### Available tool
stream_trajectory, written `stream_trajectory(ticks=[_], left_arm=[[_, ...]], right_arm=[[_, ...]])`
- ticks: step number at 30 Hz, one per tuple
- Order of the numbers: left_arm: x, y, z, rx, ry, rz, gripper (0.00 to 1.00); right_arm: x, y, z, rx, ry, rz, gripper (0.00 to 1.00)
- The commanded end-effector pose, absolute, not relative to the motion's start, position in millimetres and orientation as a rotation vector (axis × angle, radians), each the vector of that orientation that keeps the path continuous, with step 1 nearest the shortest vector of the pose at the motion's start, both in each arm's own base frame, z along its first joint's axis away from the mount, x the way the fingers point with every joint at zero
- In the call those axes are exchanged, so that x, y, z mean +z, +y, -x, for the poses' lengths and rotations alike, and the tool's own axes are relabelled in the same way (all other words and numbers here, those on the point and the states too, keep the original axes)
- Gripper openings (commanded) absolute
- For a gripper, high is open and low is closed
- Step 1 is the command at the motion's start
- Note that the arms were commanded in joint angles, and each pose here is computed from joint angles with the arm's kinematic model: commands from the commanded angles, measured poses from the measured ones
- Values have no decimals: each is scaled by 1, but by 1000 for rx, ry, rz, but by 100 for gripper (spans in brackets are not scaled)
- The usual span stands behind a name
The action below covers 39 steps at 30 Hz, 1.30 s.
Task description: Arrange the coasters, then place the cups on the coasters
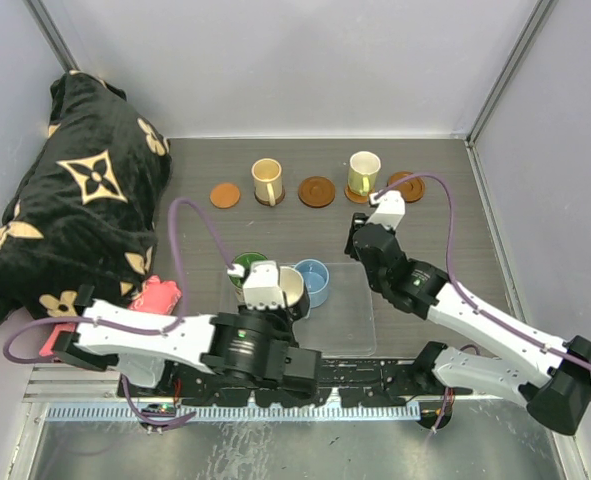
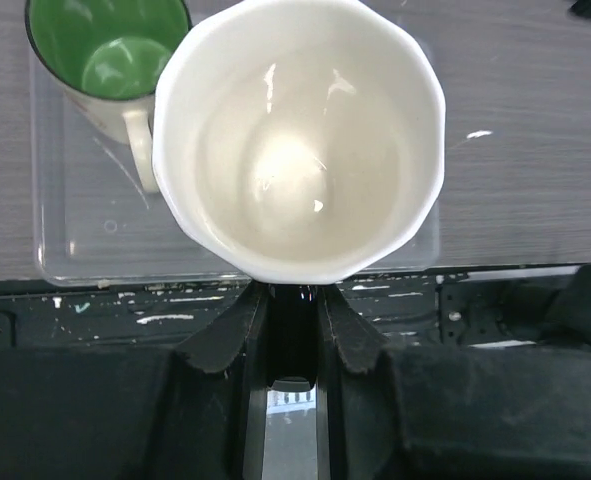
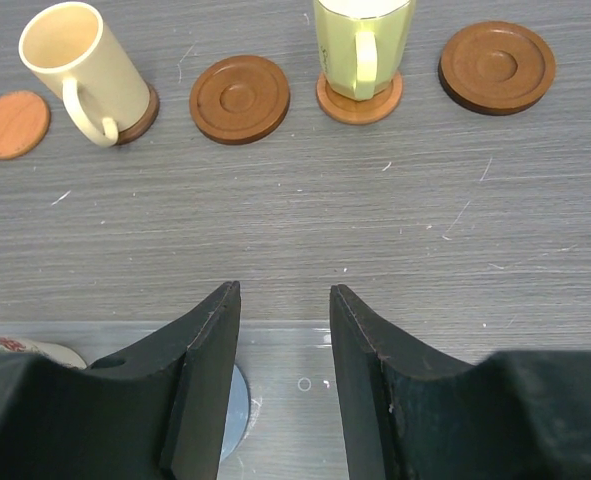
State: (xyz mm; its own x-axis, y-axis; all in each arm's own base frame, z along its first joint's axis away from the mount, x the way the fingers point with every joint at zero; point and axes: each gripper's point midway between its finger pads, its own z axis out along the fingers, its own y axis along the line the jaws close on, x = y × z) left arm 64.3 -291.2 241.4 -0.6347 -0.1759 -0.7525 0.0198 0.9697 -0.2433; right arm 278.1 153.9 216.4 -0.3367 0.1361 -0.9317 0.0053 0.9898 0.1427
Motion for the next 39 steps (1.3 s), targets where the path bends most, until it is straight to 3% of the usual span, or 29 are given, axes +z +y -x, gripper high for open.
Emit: stream_trajectory(ticks=[1, 19, 39], left_arm=[[310, -244, -101, -263, 2065, 49, 0], [331, -161, -214, -100, 1980, 144, 0], [262, -131, -357, -69, 2043, 276, 0]], right_arm=[[251, 154, -285, 152, 1854, -174, 47], [274, 174, -309, 121, 1881, -154, 47], [258, 184, -358, 95, 1952, -103, 47]])
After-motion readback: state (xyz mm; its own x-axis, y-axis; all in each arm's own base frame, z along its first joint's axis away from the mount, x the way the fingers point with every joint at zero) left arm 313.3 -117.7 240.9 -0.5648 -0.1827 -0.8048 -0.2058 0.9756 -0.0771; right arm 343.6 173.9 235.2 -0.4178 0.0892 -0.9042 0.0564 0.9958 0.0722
